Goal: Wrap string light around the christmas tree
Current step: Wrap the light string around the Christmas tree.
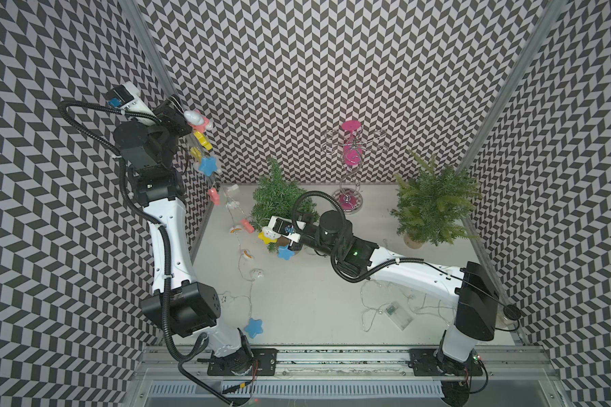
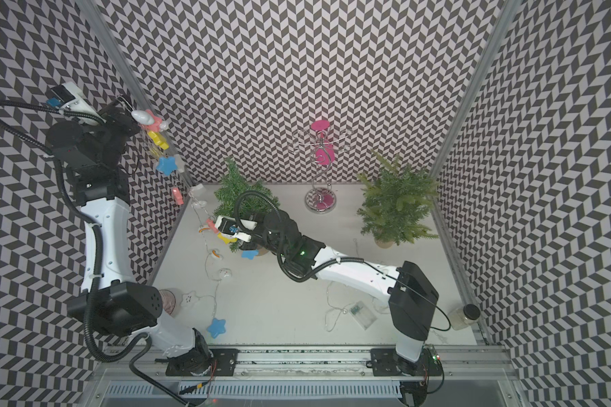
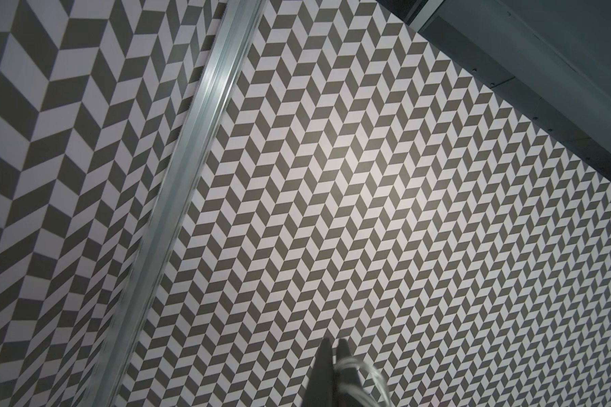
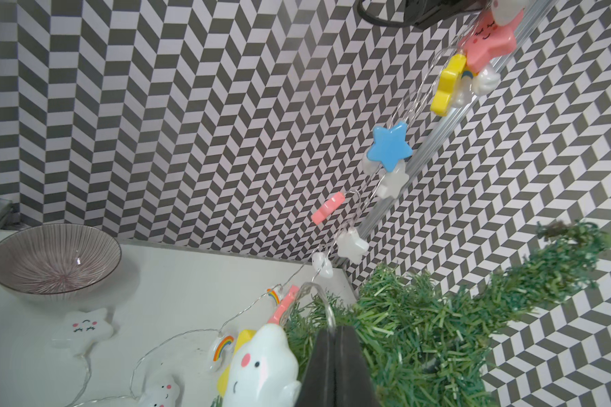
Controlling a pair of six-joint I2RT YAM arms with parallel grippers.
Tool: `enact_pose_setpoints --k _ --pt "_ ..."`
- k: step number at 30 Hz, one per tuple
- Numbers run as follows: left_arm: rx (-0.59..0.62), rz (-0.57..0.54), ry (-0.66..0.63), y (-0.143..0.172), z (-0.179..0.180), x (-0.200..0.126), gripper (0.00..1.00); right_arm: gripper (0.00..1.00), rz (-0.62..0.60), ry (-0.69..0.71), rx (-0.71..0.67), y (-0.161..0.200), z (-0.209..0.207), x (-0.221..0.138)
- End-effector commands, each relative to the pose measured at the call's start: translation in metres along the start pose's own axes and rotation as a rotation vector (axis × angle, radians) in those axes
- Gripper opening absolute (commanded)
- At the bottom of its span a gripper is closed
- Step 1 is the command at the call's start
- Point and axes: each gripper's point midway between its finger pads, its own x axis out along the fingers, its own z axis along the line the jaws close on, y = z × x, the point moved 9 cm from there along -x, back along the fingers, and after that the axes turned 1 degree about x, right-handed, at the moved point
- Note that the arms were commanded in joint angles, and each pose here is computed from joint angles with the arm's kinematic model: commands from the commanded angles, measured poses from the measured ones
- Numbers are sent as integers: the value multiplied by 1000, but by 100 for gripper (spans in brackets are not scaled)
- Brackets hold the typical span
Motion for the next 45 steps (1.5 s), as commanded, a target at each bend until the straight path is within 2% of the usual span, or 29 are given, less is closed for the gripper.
enact_pose_setpoints --k 1,8,13,17,22,25,28,32,33,35,36,37,40,45 --pt "3 -34 82 -19 -16 2 0 0 -61 18 -50 -9 -20 8" --pt "-15 32 172 -1 -17 37 0 0 -172 -57 -87 -14 -26 14" --pt "1 87 245 26 -28 60 0 0 -155 -42 -126 -5 -28 29" --pt "9 107 295 40 -33 67 0 5 -140 -57 -172 15 -14 31" --pt "10 105 370 33 -46 62 0 14 -148 -109 -189 29 1 29" --pt "11 115 438 28 -57 55 0 14 -136 -140 -165 37 7 32" --pt "12 106 452 26 -63 44 0 13 -130 -169 -140 46 16 31" --pt "35 76 466 13 -75 33 0 12 -126 -138 -141 52 17 28" --pt "36 77 472 10 -78 32 0 16 -130 -140 -138 48 16 27" --pt "39 73 473 7 -79 32 0 52 -161 -161 -110 37 12 23" --pt "36 73 476 7 -80 32 0 63 -174 -158 -93 31 9 21" --pt "30 76 483 7 -79 33 0 71 -184 -149 -73 25 5 18" --pt "13 93 509 12 -77 37 0 76 -215 -140 -46 11 -6 7" --pt "7 101 527 13 -76 41 0 82 -354 -202 42 -19 -45 -22"
